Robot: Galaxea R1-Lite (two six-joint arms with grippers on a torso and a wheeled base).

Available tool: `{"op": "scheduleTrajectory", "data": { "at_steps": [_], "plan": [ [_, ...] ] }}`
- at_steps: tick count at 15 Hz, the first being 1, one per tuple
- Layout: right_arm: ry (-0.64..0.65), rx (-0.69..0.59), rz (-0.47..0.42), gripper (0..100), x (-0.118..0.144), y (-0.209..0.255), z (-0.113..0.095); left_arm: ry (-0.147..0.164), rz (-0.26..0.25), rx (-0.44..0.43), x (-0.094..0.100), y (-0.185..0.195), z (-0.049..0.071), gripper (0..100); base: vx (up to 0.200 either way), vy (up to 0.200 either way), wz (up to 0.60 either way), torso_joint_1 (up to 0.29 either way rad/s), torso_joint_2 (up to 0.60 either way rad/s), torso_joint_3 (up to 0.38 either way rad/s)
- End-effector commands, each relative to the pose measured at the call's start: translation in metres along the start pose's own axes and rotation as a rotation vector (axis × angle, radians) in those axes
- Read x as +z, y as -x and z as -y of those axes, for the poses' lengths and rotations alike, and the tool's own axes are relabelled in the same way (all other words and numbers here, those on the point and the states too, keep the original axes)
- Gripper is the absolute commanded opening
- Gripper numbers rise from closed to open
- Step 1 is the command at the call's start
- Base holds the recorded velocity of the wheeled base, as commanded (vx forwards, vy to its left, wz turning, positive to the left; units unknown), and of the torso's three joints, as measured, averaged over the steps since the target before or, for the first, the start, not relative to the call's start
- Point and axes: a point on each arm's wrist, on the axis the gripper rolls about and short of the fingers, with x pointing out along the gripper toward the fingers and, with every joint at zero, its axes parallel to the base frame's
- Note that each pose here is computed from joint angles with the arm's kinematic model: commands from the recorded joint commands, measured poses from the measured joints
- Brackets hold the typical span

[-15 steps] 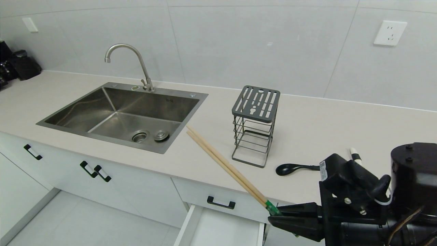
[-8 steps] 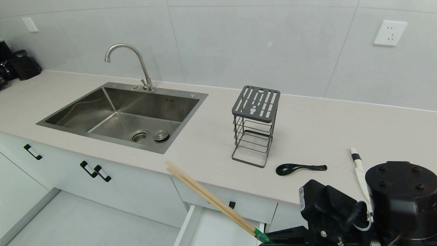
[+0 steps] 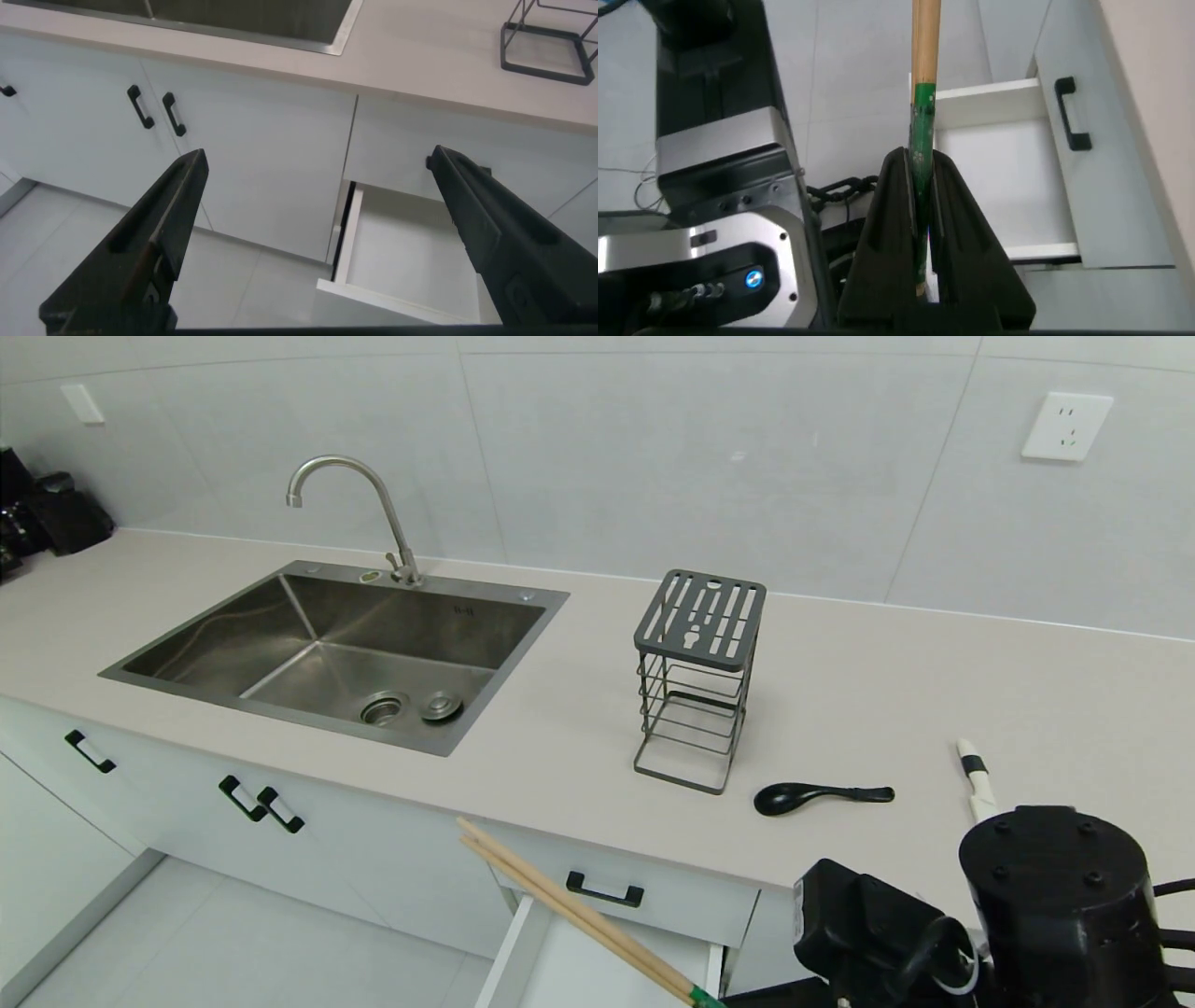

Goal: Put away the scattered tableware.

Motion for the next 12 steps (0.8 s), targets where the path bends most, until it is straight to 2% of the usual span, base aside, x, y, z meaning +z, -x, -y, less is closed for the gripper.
{"op": "scheduleTrajectory", "data": {
  "at_steps": [1,5,12],
  "plan": [
    [0.02,-0.002,-0.009,0,0.0,-0.006,0.003,0.001,0.0,0.001,0.0,0.0,0.0,100,0.0,0.0,0.0,0.0,0.0,0.0],
    [0.038,-0.048,-0.001,0,0.013,-0.023,0.008,0.001,0.0,0.001,0.0,0.0,0.0,100,0.0,0.0,0.0,0.0,0.0,0.0],
    [0.061,-0.042,0.04,0,0.033,-0.044,0.006,0.001,0.0,0.001,0.0,0.0,0.0,100,0.0,0.0,0.0,-0.108,0.23,0.124]
  ]
}}
